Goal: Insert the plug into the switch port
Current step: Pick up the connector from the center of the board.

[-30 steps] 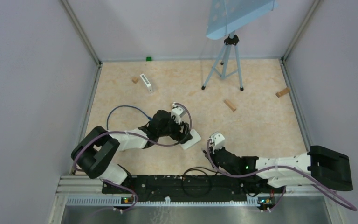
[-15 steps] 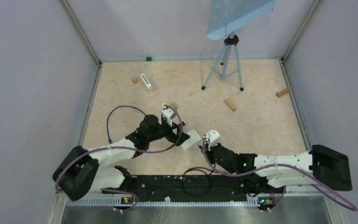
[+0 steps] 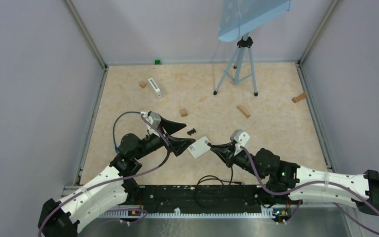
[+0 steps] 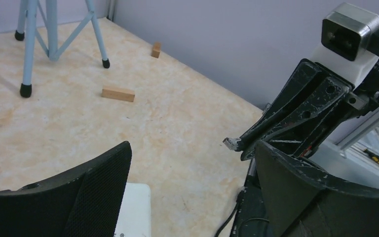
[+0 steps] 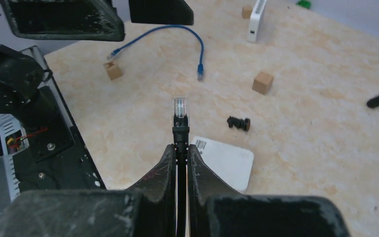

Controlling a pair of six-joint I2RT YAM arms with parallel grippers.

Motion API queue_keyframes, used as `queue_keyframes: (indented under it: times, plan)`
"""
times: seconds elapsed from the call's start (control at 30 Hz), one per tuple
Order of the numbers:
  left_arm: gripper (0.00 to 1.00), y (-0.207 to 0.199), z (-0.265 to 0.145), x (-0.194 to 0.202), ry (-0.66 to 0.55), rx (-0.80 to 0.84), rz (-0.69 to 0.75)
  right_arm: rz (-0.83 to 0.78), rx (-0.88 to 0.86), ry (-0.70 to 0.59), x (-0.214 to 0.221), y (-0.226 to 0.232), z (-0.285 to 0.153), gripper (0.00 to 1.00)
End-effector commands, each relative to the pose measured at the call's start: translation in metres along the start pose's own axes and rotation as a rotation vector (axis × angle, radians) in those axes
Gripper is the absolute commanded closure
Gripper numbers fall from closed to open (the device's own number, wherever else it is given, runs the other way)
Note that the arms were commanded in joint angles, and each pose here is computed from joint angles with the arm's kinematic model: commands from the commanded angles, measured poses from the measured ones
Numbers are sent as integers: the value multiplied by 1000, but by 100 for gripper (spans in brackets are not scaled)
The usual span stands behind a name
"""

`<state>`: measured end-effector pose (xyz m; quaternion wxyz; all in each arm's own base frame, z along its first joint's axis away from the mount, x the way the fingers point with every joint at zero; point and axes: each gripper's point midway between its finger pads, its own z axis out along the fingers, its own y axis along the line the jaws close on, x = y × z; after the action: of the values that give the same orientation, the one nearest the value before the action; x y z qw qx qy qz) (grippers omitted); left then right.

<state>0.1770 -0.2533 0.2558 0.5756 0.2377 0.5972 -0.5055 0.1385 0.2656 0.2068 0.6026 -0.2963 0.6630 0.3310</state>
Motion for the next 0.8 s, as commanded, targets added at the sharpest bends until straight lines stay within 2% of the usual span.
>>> queue_keyframes:
  times: [0.0,0.1,0.27,0.6,0.77]
  plan:
    - [3,-22,9,-36,0,29,-163,-128,-125,-154,-60,20,0,100]
    - [5,-25,16,-35,70,14,-268,-222,-132,-147,-69,22,7,100]
    - [18,-29,23,-34,96,25,-354,-304,-133,-121,-78,27,23,100]
    - [38,-39,18,-22,136,59,-426,-324,-104,-178,-93,25,29,100]
    - [52,-44,18,-19,155,84,-434,-325,-88,-174,-91,23,32,100]
